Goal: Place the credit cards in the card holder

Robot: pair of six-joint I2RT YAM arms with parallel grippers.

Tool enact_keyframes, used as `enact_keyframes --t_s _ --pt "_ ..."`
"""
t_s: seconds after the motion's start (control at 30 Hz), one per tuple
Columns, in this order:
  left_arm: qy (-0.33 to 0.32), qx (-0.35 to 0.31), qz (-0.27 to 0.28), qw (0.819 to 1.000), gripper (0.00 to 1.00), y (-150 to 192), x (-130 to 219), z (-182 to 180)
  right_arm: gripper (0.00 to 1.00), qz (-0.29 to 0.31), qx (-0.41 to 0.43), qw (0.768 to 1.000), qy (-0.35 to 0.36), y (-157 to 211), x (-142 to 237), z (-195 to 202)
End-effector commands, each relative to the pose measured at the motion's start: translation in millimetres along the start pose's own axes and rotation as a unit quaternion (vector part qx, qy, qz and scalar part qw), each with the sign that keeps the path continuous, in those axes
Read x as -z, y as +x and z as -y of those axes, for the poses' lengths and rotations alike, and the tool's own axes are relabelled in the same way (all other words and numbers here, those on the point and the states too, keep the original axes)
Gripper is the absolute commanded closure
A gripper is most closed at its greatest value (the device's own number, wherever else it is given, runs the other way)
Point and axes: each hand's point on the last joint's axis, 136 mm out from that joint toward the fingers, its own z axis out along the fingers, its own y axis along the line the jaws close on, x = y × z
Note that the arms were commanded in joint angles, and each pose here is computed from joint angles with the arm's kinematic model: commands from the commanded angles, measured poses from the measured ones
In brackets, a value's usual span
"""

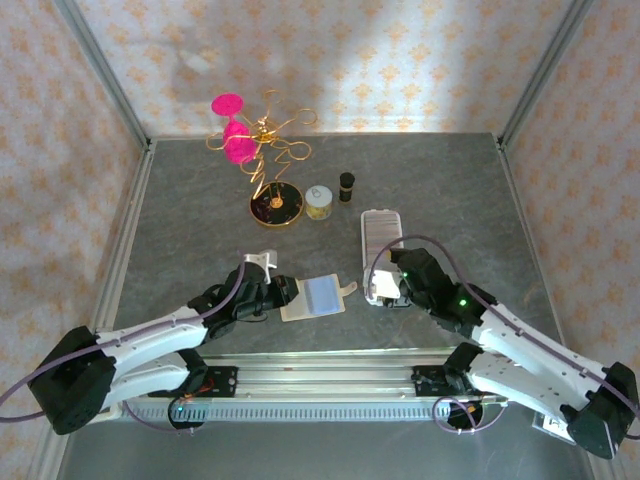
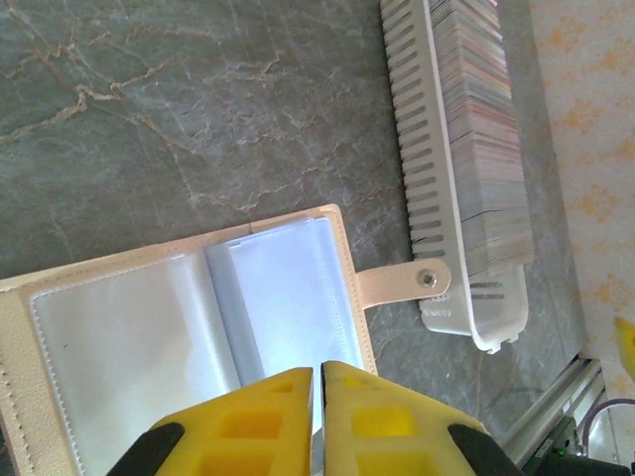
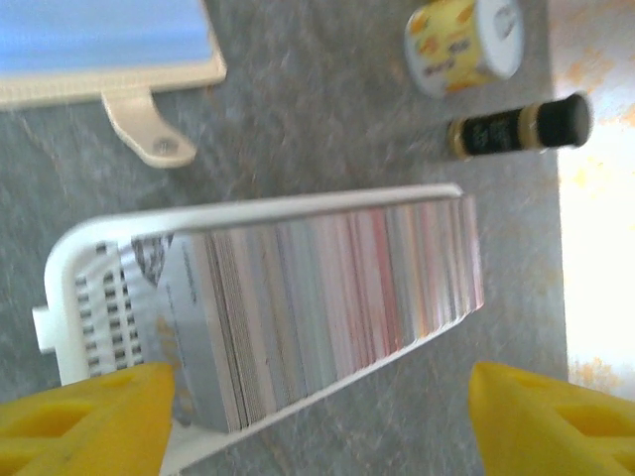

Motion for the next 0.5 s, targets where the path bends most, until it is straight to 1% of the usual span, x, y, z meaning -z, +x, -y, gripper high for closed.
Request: enact_keyframes --t_s 0.0,0.1,0.3,0.4,0.47 --pt "0.003 -0.009 -0.005 1.0 0.88 7 -3 -6 0.23 -0.021 0.029 0.999 -0.019 15 -9 -7" --pt "-0.004 -0.004 -0.008 1.0 0.89 13 -6 -15 0.21 -0.031 0.04 0.998 -0.027 22 -17 -9" --pt "-0.002 -0.002 -0.037 0.999 0.95 25 -18 -20 0.17 -0.023 0.056 0.997 -0.036 19 -32 -13" --pt "-0.024 -0.009 -0.041 0.999 0.98 28 -22 -30 0.16 -0.023 0.062 0.997 -0.035 18 -39 -12" --pt "-0.042 -0.015 -0.038 0.998 0.98 28 -23 -38 0.17 -0.019 0.063 0.997 -0.041 16 -42 -12"
